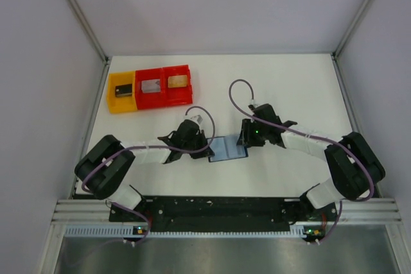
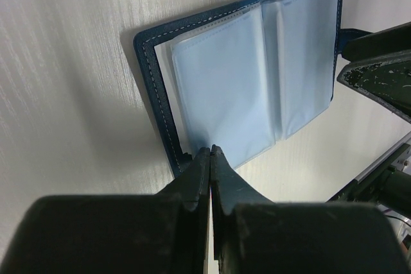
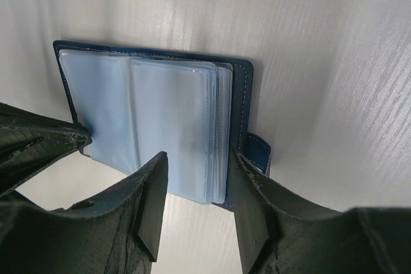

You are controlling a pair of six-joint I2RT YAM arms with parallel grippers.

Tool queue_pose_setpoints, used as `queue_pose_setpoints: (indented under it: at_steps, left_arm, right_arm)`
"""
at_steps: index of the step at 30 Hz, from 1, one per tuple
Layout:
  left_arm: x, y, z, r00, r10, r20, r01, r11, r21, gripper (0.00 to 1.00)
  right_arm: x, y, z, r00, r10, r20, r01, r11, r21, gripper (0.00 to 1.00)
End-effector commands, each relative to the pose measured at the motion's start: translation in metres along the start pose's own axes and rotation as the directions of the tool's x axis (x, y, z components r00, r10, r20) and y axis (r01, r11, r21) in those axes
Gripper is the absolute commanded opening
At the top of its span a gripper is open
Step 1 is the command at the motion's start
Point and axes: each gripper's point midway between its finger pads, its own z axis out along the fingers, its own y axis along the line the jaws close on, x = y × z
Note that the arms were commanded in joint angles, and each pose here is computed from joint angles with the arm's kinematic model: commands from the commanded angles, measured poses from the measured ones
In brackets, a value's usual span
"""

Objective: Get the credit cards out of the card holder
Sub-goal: Remove the credit card from the card holder.

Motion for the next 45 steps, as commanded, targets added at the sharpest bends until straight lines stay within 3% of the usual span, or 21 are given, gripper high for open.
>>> queue_pose_setpoints:
  at_steps: [1, 10, 27, 30, 33, 36, 45]
  left_arm:
    - [0.032, 0.04, -0.003, 0.996, -0.013, -0.087, 0.0, 0.989, -0.147, 0.01]
    - [0.034, 0.038, -0.002, 0.995, -0.01, -0.097, -0.004, 0.99, -0.14, 0.01]
    - [0.034, 0.035, -0.002, 0.995, -0.004, -0.098, -0.009, 0.991, -0.13, 0.0]
    - [0.035, 0.033, -0.001, 0.995, -0.005, -0.101, -0.008, 0.992, -0.128, 0.0]
    - [0.035, 0.033, -0.001, 0.995, -0.001, -0.1, -0.012, 0.992, -0.127, 0.0]
    - [0.036, 0.033, -0.001, 0.995, -0.001, -0.103, -0.013, 0.992, -0.129, 0.0]
    - [0.035, 0.032, -0.001, 0.995, 0.0, -0.103, -0.014, 0.992, -0.128, 0.0]
  right_arm:
    - [-0.011, 0.009, -0.009, 0.999, -0.03, 0.032, 0.03, 0.999, -0.012, 0.43]
    - [-0.005, 0.014, -0.001, 1.0, -0.031, -0.003, 0.031, 0.998, -0.052, 0.32]
    - [-0.007, 0.031, -0.006, 0.999, -0.04, -0.013, 0.038, 0.993, -0.111, 0.21]
    - [-0.012, 0.036, -0.013, 0.999, -0.046, -0.004, 0.045, 0.992, -0.114, 0.22]
    - [-0.015, 0.037, -0.018, 0.999, -0.054, 0.01, 0.055, 0.993, -0.107, 0.31]
    - [-0.018, 0.038, -0.021, 0.998, -0.059, 0.02, 0.061, 0.993, -0.105, 0.34]
    - [-0.016, 0.039, -0.017, 0.998, -0.064, 0.005, 0.064, 0.992, -0.11, 0.34]
